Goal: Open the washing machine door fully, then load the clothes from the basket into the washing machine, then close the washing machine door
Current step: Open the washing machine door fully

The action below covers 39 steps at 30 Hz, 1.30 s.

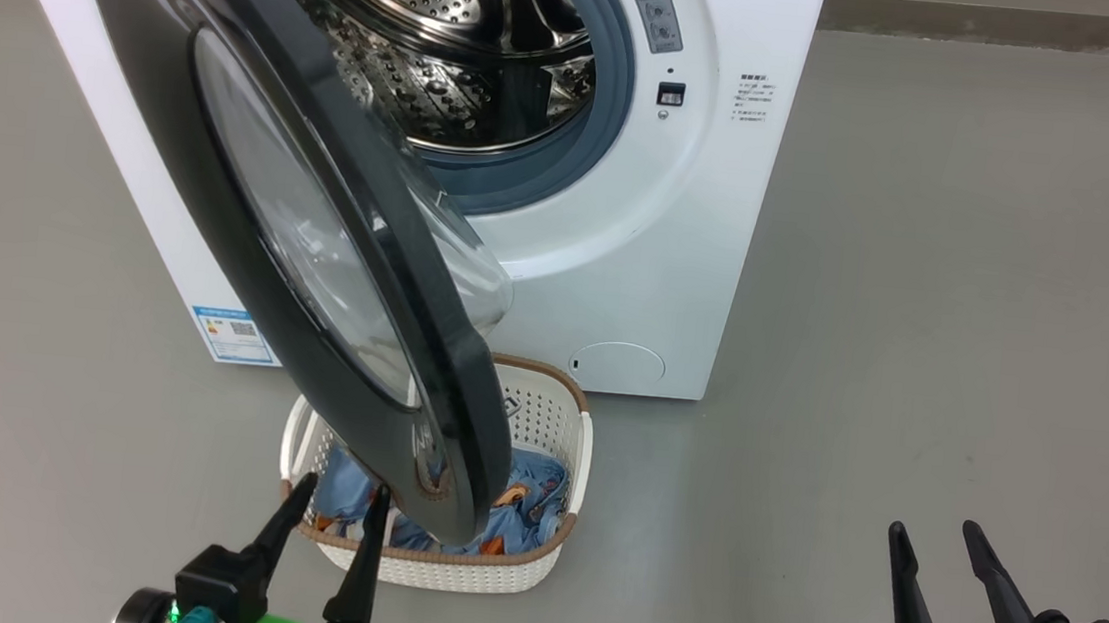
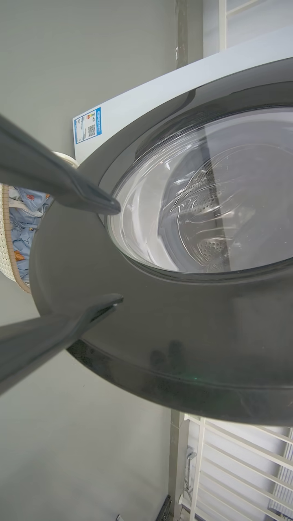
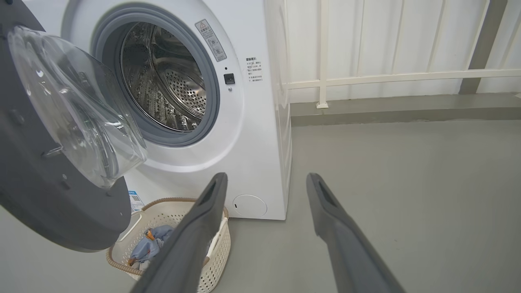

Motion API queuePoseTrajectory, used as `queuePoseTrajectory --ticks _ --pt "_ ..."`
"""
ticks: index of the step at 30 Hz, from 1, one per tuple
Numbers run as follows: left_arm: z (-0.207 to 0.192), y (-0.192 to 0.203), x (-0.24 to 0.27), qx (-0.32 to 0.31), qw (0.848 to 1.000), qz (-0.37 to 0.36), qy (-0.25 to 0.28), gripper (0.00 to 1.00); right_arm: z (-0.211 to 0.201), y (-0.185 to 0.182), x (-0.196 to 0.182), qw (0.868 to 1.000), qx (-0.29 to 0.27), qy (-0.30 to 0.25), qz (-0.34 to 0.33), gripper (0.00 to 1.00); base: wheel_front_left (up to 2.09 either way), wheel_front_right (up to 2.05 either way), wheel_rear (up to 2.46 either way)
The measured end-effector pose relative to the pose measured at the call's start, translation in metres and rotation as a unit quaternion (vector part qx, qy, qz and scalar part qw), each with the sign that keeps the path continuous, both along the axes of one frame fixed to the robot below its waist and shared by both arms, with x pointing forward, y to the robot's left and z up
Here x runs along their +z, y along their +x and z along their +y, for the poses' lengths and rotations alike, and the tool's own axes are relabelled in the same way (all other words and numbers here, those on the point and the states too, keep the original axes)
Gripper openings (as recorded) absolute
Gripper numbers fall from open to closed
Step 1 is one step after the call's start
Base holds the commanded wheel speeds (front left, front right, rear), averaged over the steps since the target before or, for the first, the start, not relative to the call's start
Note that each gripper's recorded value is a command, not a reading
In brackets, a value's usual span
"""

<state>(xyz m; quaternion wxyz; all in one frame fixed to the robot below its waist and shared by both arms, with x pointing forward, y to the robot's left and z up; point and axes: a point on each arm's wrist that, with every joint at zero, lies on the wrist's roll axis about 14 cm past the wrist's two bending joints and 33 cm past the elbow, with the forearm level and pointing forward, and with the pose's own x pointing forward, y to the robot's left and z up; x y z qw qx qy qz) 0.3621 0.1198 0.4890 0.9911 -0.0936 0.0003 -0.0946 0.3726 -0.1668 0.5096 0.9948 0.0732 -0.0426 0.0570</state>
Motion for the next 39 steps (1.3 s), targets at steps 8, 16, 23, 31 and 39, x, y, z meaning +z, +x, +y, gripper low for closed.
queuePoseTrajectory --ticks 8,16,23,31,39 --pt "0.000 -0.001 0.000 0.001 1.000 0.000 -0.002 1.00 0.011 -0.006 -0.002 1.000 0.014 -0.021 0.001 1.00 0.00 0.00 0.00" --pt "-0.002 -0.001 0.001 -0.002 1.000 -0.001 -0.005 1.00 0.011 -0.011 0.000 1.000 0.011 -0.027 -0.001 1.00 0.00 0.00 0.00" --pt "-0.002 -0.002 0.002 -0.002 1.000 -0.001 -0.005 1.00 0.011 -0.012 0.001 1.000 0.010 -0.026 -0.002 1.00 0.00 0.00 0.00" --pt "-0.002 -0.002 0.001 -0.002 1.000 0.000 -0.005 1.00 0.010 -0.015 -0.002 1.000 0.009 -0.026 0.004 1.00 0.00 0.00 0.00" --pt "-0.002 -0.002 -0.002 -0.002 1.000 0.004 -0.004 0.00 0.011 -0.015 -0.003 1.000 0.010 -0.025 0.007 1.00 0.00 0.00 0.00"
